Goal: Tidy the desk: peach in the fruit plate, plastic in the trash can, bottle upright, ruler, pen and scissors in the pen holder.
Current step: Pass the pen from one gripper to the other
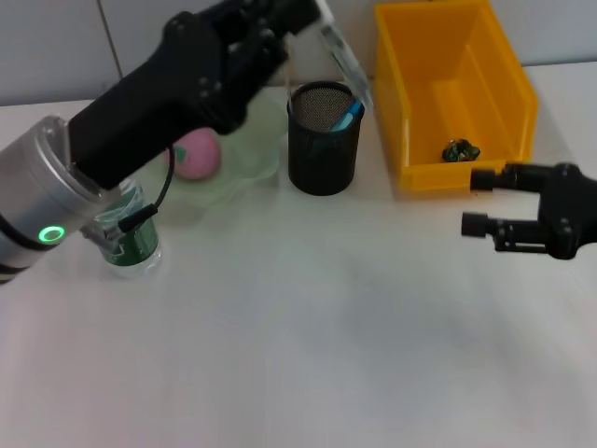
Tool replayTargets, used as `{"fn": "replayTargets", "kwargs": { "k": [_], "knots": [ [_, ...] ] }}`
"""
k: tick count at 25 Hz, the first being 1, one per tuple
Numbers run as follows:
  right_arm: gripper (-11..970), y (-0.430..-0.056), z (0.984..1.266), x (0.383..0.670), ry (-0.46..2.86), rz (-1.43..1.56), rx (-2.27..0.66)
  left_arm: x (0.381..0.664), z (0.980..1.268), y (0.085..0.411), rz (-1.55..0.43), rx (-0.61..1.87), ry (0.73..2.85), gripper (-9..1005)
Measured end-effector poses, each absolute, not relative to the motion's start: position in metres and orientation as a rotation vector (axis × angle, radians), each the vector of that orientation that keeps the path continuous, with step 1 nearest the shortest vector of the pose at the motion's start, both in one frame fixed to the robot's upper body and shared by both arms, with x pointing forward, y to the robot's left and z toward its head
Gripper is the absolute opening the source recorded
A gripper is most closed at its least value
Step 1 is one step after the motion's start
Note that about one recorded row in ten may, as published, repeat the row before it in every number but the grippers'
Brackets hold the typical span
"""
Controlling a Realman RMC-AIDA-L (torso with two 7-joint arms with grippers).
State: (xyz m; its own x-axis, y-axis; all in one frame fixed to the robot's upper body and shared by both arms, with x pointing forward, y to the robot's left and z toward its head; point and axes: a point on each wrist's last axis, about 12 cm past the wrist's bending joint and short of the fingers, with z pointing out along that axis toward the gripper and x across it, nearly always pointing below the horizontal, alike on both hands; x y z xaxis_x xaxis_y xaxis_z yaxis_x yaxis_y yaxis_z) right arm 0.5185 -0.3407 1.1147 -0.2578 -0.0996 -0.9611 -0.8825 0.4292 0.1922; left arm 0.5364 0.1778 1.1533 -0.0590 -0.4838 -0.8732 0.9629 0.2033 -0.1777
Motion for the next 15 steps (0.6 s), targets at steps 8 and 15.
{"fn": "replayTargets", "kwargs": {
  "k": [8,15],
  "knots": [
    [743,-0.318,1.1,0.507,1.367,0.84,-0.854,0.535,1.143,0.176,-1.387,0.371,1.0,139],
    [742,-0.296,1.092,0.509,1.147,0.692,-0.793,0.534,1.127,0.18,-1.419,0.127,1.031,140]
  ]
}}
